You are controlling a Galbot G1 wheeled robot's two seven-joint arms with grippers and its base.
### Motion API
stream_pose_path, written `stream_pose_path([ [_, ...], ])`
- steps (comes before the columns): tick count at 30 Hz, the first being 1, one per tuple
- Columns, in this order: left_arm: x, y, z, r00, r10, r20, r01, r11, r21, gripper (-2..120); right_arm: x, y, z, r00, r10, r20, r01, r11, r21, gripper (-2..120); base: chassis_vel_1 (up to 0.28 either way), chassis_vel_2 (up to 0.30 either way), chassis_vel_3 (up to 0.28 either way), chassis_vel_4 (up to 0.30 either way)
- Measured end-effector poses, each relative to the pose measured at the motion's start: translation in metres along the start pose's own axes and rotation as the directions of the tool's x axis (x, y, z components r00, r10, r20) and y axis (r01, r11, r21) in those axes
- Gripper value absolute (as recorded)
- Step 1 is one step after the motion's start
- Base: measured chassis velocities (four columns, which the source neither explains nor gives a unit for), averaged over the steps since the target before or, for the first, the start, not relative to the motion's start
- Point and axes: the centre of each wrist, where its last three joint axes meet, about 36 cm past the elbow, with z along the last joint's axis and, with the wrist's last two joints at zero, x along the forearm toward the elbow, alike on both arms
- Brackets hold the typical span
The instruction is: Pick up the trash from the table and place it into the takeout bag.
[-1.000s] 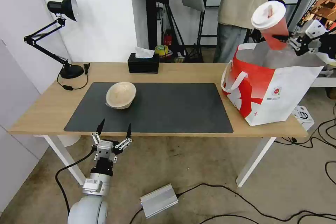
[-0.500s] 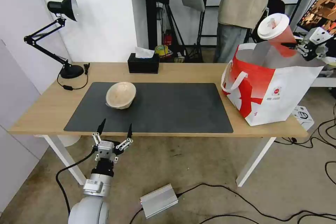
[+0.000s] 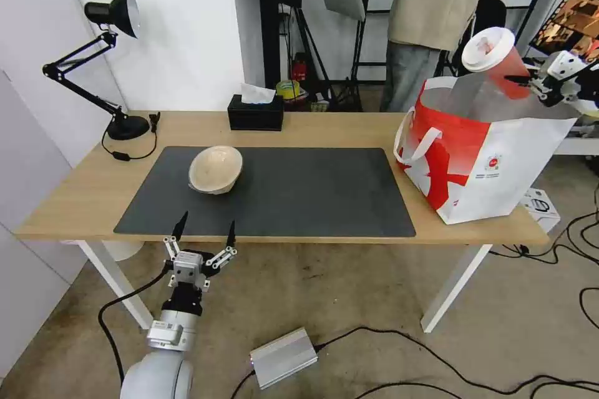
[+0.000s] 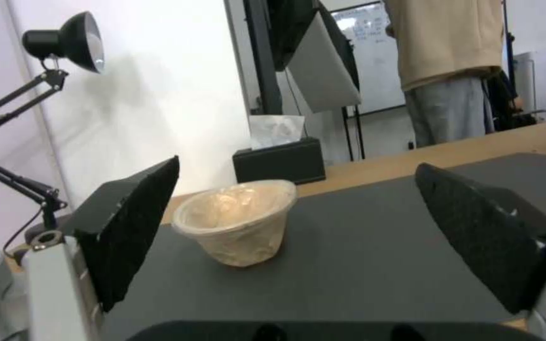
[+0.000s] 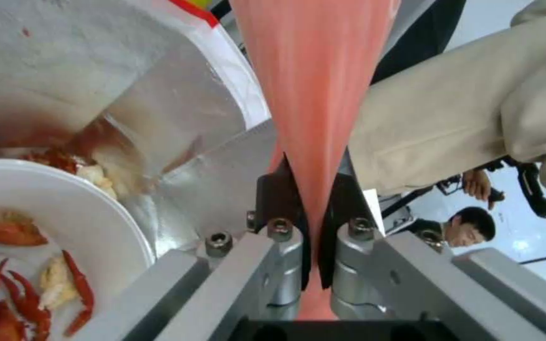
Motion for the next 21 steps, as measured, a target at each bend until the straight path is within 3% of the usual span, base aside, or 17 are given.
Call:
stream_pose_path([
  [21,0.000,0.001,0.004,1.000,-0.005,-0.006,0.005,1.000,0.005,100,-0.029,0.010,0.021,0.999,0.009,-0.034,-0.008,0.999,0.032,1,0.000,0.000,0.000,0.000],
])
